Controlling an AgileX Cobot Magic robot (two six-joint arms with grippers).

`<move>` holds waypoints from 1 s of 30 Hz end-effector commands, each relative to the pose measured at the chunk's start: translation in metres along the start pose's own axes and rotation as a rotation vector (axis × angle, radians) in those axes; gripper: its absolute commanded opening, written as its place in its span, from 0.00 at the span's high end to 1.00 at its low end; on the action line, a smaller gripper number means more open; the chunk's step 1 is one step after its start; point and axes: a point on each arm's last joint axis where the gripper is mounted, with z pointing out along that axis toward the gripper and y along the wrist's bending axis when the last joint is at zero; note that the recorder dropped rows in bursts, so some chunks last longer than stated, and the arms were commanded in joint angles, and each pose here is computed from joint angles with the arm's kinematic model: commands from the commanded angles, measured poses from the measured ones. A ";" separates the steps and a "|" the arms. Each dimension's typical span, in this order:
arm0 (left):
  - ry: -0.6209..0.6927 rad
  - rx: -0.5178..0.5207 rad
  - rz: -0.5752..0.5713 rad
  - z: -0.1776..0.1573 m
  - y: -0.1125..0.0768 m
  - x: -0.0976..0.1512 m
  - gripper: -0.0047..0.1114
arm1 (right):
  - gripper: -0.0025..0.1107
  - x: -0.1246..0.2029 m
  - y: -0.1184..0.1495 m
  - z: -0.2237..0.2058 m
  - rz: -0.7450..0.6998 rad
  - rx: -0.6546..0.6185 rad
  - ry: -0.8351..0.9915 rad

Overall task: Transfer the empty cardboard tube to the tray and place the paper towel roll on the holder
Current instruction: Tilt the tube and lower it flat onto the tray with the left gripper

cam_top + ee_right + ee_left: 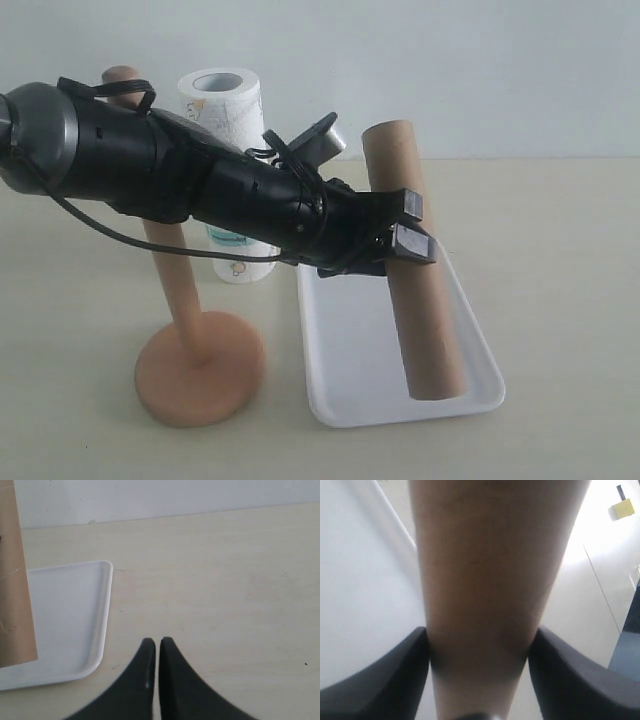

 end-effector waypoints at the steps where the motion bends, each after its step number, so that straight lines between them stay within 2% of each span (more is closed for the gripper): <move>1: 0.004 -0.026 0.002 -0.001 0.004 0.000 0.92 | 0.95 -0.001 0.000 0.000 -0.001 0.002 -0.009; 7: 0.005 -0.040 -0.007 0.002 0.008 0.001 0.92 | 0.95 -0.001 0.000 0.000 -0.001 0.002 -0.009; 15: 0.027 -0.078 -0.032 0.015 0.024 0.008 0.92 | 0.95 -0.001 0.000 0.000 -0.001 0.002 -0.009; 30: 0.013 -0.114 -0.008 0.014 0.027 0.007 0.92 | 0.95 -0.001 0.000 0.000 -0.001 0.002 -0.009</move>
